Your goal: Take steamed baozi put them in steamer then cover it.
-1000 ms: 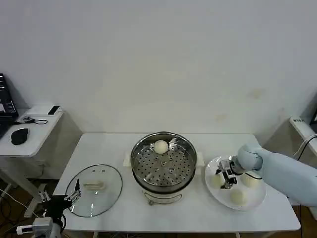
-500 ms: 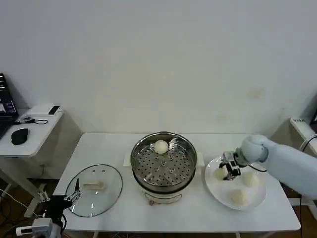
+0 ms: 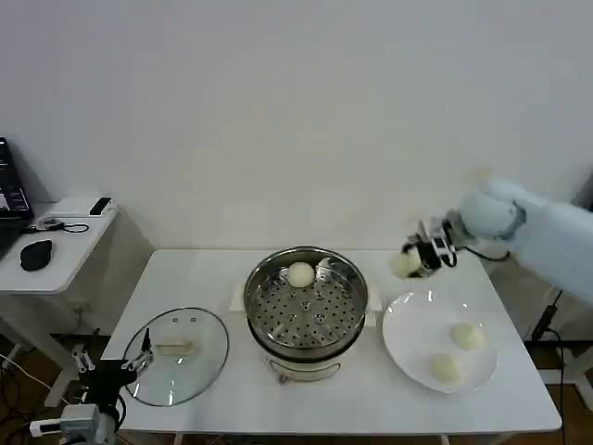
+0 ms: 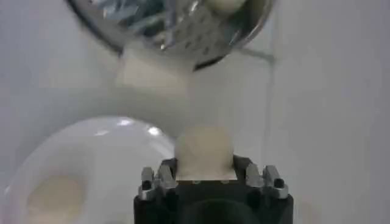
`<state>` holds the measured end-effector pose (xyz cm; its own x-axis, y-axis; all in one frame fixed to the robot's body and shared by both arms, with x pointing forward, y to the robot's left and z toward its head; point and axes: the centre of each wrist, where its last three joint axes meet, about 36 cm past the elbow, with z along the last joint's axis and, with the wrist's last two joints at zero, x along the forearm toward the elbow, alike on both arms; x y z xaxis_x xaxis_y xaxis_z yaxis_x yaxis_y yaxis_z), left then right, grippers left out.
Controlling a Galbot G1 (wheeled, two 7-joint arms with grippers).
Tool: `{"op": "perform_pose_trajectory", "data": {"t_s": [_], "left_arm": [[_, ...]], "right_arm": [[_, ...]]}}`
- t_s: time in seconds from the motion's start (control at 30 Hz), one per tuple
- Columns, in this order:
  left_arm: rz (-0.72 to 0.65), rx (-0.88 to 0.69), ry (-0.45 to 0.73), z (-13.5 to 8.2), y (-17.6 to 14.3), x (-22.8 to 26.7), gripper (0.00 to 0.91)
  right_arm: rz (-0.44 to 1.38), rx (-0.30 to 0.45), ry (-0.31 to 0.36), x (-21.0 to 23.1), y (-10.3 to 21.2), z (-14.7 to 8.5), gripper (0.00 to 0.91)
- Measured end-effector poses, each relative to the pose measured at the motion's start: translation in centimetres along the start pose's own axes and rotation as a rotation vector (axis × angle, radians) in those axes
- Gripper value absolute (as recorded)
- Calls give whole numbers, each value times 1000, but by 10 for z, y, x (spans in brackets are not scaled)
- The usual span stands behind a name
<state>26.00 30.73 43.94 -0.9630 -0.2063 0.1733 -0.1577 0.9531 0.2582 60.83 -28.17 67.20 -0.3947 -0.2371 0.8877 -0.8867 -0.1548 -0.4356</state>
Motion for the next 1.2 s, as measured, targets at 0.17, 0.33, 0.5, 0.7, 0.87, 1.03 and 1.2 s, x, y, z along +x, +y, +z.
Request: {"op": "perform_pose_trajectory", "data": {"t_s": [0.17, 0.33, 0.5, 0.7, 0.87, 1.03, 1.2], "left_arm": [[-5, 0, -12, -3, 1, -1, 907], [-14, 4, -19, -5, 4, -1, 907], [-26, 4, -24, -7, 8, -1, 907], [-37, -3, -29, -8, 11, -1, 907], [-44, -4, -30, -8, 13, -2, 907], [-47, -2, -32, -9, 13, -2, 907], [-50, -3, -25, -6, 13, -2, 907]], "right_arm": [[5, 26, -62, 7, -17, -53, 635], [-32, 31, -115, -5, -25, -108, 635], [-79, 24, -140, -28, -25, -154, 635], [-117, -6, -140, -61, -22, -196, 635], [-143, -26, -126, -88, -16, -220, 635], [-164, -38, -116, -109, -11, -236, 635], [-181, -50, -102, -128, -6, -244, 635]]}}
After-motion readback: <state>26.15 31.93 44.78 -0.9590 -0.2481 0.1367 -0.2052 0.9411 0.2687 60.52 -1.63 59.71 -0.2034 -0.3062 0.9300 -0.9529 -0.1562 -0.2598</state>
